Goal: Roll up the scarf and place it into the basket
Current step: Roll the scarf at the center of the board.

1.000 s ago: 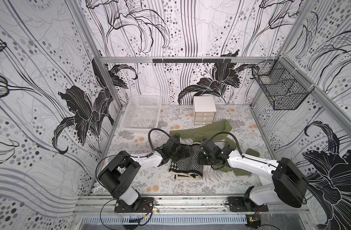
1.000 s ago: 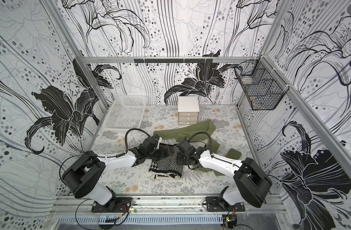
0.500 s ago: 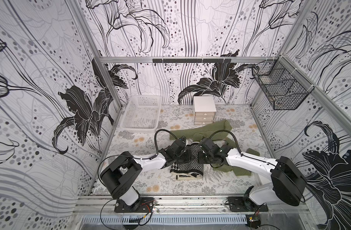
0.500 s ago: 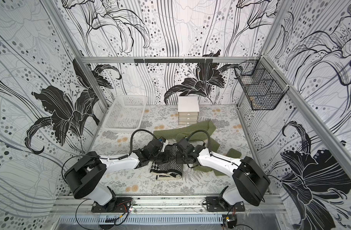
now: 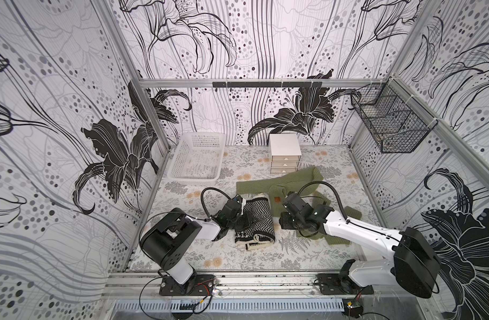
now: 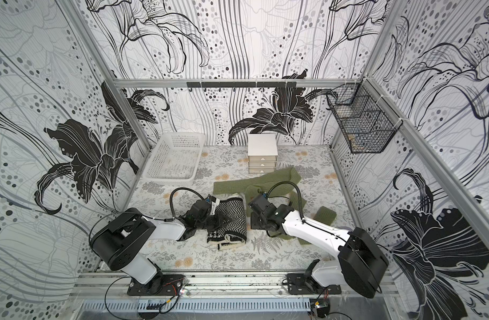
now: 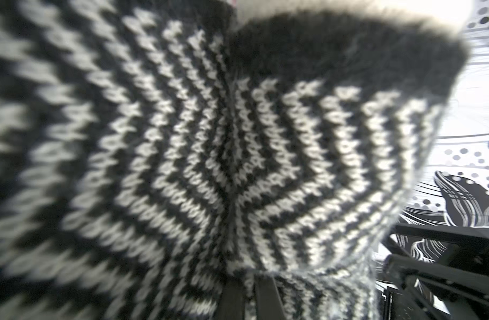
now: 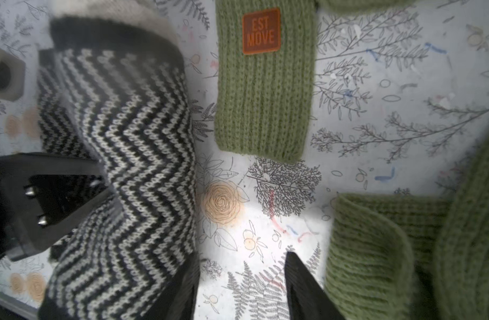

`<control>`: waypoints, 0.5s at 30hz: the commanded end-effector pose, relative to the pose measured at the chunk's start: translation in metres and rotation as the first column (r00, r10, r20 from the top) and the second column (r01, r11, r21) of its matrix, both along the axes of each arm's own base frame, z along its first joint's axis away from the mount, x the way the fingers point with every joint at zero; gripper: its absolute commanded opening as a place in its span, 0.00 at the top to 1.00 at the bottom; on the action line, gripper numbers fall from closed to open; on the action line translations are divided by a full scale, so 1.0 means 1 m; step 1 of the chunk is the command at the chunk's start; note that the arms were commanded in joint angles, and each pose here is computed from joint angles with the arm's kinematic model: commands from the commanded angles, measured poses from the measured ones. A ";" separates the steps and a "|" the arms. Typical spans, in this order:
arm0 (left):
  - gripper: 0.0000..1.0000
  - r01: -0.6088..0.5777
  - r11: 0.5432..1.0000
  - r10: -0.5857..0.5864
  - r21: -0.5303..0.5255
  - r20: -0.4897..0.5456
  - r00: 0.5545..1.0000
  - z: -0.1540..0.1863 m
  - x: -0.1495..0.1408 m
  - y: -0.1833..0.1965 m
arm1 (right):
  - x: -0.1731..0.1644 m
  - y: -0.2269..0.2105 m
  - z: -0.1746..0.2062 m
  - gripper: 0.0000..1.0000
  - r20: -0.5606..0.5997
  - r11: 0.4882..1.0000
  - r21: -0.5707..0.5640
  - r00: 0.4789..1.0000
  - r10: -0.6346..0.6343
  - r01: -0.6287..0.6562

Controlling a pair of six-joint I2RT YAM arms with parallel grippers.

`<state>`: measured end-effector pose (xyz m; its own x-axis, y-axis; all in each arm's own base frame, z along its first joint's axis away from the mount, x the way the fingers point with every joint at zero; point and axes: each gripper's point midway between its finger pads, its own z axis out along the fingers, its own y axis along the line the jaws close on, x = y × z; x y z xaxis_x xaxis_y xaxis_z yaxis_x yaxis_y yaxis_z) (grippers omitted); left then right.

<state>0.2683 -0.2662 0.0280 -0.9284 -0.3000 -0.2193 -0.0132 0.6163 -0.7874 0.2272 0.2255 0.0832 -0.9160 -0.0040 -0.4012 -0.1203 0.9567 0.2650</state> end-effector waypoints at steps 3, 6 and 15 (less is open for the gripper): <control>1.00 -0.007 0.999 0.012 0.054 -0.082 0.997 -0.035 -0.015 0.013 | 0.012 0.036 0.000 0.45 0.006 0.989 0.119 0.997 0.082 -0.082; 1.00 0.000 0.998 0.005 0.059 -0.081 0.997 -0.037 -0.018 0.014 | 0.020 0.054 -0.004 0.45 -0.010 0.973 0.202 0.994 0.113 -0.108; 1.00 0.010 0.998 -0.005 0.069 -0.080 0.997 -0.040 -0.022 0.017 | 0.023 0.093 0.001 0.44 -0.001 0.891 0.423 0.983 0.182 -0.165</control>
